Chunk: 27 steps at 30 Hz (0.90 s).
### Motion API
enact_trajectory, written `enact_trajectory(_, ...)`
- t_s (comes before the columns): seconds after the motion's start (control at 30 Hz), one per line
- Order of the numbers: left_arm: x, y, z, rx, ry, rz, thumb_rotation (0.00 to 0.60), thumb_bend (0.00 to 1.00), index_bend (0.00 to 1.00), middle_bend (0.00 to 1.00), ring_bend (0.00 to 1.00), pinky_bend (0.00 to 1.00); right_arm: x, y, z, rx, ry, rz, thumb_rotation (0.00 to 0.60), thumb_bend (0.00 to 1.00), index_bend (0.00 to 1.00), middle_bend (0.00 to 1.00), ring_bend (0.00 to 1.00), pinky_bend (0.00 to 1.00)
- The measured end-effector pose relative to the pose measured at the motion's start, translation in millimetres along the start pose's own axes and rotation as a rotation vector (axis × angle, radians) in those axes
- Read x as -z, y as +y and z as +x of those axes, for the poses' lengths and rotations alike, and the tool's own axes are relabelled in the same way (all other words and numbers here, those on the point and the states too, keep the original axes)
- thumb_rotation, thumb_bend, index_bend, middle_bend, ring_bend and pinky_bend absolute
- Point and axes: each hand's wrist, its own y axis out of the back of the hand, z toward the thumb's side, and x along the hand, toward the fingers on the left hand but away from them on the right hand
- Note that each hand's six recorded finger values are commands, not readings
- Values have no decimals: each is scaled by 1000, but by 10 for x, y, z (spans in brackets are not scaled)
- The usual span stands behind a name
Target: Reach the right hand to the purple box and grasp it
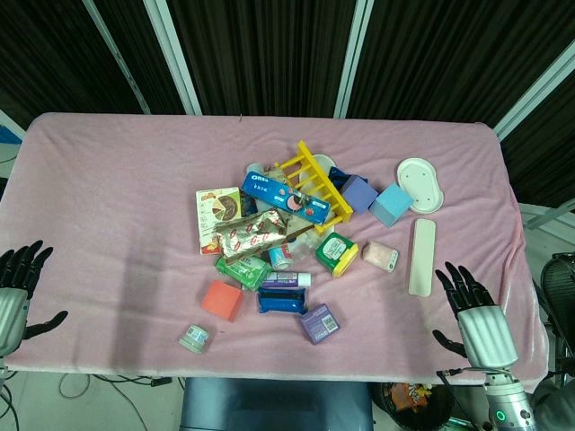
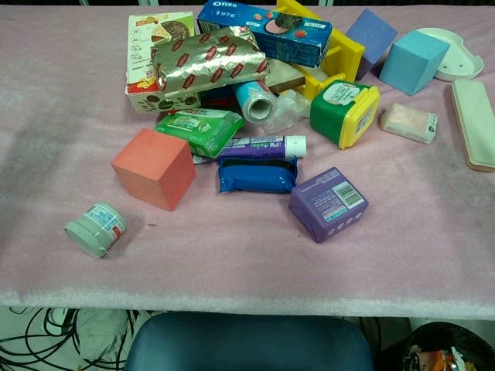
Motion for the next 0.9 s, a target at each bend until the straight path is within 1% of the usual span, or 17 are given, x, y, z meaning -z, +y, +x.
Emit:
enact_trajectory(0.63, 4, 11, -3, -4, 3, -4, 600, 0, 0, 0, 0, 0, -66, -8, 2, -12, 32, -11, 600, 127, 0, 0, 0, 228)
enact_trajectory(0.73, 3, 15, -5, -6, 4, -6, 600, 0, 0, 0, 0, 0, -109, -24, -12, -28, 58, -22, 600, 127, 0, 0, 0, 227)
enact_trajectory(0.83, 3, 13, -6, -5, 6, -8, 600, 0, 0, 0, 0, 0, -178, -64, -35, -68, 108, -33, 600, 127, 0, 0, 0, 227)
enact_trajectory(0.9, 1, 11, -5, -4, 6, -8, 600, 0, 0, 0, 0, 0, -255, -105, -57, -112, 155, -47, 600, 127, 0, 0, 0, 227)
